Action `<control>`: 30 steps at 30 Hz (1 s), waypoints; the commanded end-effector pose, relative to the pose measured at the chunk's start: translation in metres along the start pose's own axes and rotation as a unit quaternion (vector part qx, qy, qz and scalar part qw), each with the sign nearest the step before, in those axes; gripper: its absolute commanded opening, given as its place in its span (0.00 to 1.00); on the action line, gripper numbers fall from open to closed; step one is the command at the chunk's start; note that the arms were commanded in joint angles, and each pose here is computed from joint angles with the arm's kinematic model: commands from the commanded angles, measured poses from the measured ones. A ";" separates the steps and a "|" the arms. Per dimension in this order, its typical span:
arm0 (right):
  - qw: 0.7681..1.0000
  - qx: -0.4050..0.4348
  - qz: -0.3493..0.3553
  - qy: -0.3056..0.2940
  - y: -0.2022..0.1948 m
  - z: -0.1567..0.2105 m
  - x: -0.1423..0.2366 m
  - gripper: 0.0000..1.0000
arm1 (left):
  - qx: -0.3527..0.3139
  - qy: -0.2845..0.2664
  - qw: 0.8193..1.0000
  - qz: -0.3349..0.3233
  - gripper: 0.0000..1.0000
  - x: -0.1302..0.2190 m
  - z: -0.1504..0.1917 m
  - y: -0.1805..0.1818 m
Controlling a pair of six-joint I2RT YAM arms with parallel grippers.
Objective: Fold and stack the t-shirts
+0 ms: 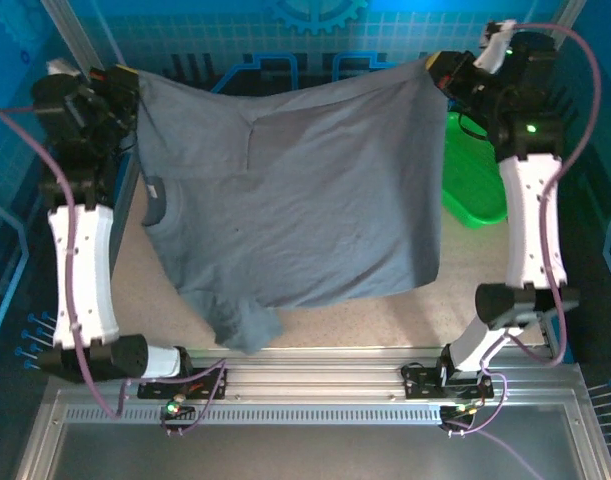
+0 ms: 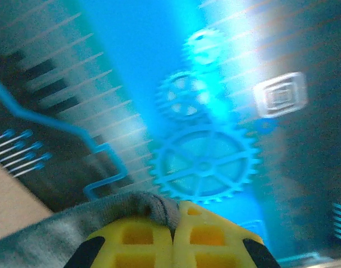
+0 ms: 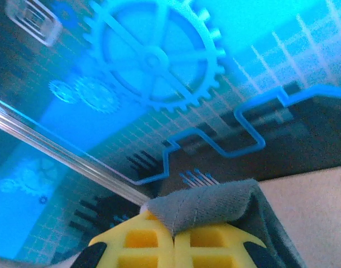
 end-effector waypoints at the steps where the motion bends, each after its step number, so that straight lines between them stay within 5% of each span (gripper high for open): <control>1: 0.999 0.005 -0.049 0.018 0.021 0.001 -0.019 0.00 | 0.017 0.028 0.999 0.020 0.00 -0.023 -0.004 0.009; 7: 0.998 0.013 -0.062 -0.007 0.028 -0.022 -0.044 0.00 | 0.014 0.034 0.997 0.069 0.00 -0.048 -0.026 -0.022; 12: 0.994 0.004 -0.075 -0.078 0.038 -0.060 -0.018 0.00 | -0.015 -0.003 0.990 0.142 0.00 -0.008 -0.052 -0.098; 16: 0.996 0.009 -0.042 -0.081 0.030 -0.063 0.008 0.00 | -0.006 0.003 0.992 0.130 0.00 0.030 -0.044 -0.109; 20: 0.998 0.012 0.037 -0.042 -0.002 -0.030 0.026 0.00 | 0.031 0.033 0.998 0.044 0.00 0.064 0.001 -0.048; 25: 0.988 -0.028 0.153 0.010 -0.080 0.055 0.049 0.00 | 0.128 0.097 0.980 -0.117 0.00 0.095 0.081 0.099; 28: 0.967 -0.091 0.225 0.077 -0.147 0.133 0.054 0.06 | 0.173 0.150 0.950 -0.210 0.24 0.112 0.140 0.189; 30: 0.940 -0.111 0.292 0.136 -0.190 0.187 0.057 0.28 | 0.182 0.154 0.935 -0.262 0.39 0.126 0.160 0.238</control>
Point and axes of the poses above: each hand's point on the last joint's axis, 136 mm out from that joint toward the fingers, its own x axis back along the fingers, its own y axis along the line the jaws close on, z = x × y, the point moved 3 cm from there along x, back along the fingers, and after that the axes turned 1 degree about -x, right-handed, at the moved point
